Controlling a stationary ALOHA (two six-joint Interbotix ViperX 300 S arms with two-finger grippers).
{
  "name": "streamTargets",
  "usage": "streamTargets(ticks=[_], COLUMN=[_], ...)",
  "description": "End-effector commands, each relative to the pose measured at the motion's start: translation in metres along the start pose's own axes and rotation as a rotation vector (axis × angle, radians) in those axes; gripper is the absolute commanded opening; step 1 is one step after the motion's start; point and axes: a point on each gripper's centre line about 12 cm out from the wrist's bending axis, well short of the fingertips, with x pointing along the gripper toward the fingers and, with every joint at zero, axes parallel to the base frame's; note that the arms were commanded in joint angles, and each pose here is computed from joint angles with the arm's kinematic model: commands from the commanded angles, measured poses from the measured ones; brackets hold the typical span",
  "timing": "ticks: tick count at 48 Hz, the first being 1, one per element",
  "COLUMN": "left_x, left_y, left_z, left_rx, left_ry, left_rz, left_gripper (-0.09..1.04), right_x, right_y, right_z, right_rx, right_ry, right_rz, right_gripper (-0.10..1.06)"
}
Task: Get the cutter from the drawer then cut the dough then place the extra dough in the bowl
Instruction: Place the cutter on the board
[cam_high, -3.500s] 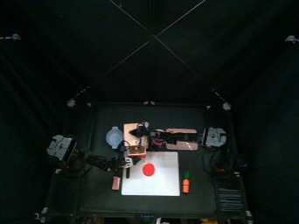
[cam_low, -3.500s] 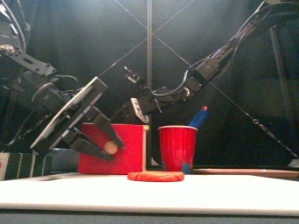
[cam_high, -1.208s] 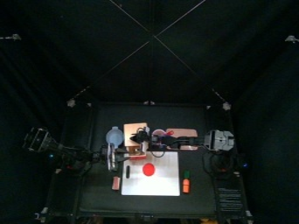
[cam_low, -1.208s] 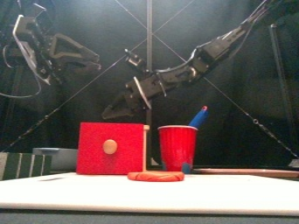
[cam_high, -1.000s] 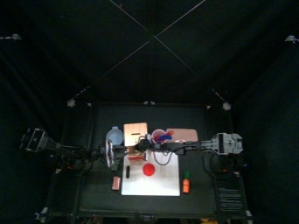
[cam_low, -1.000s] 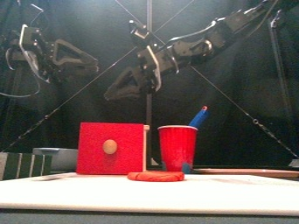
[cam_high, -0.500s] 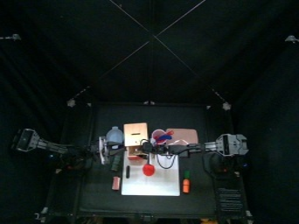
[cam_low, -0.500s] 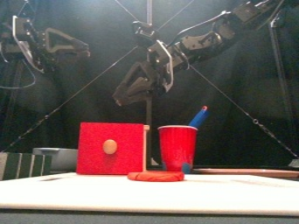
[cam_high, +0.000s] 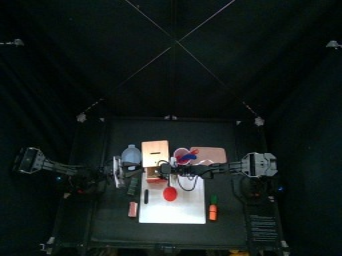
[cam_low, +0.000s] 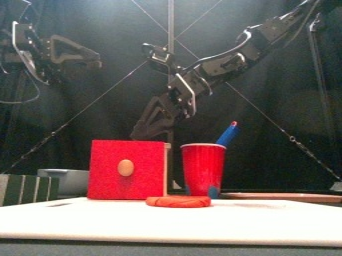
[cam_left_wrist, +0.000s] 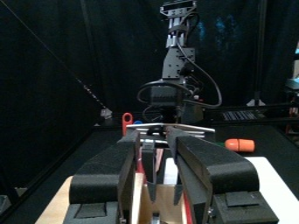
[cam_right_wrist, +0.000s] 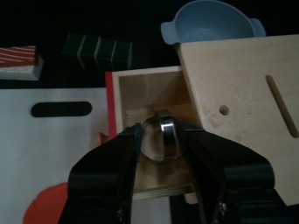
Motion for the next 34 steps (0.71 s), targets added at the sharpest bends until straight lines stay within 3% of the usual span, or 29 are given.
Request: streamTargets(ticks=[1, 34], left_x=[0.002, 0.001], left_y=[0.001, 0.001], left_z=[0.002, 0.001], left_rx=[0.000, -0.006], left_ry=[-0.011, -0.008], left_rz=[0.006, 0.007], left_gripper=[0.72, 0.72], right_x=[-0.003, 0.013], right_y=[-0.006, -0.006], right_z=[0.015, 0.004], right_rx=[-0.005, -0.031], right_ry=[-0.040, 0.028], right_rz=[-0.013, -0.011], right_gripper=[0.75, 0.75])
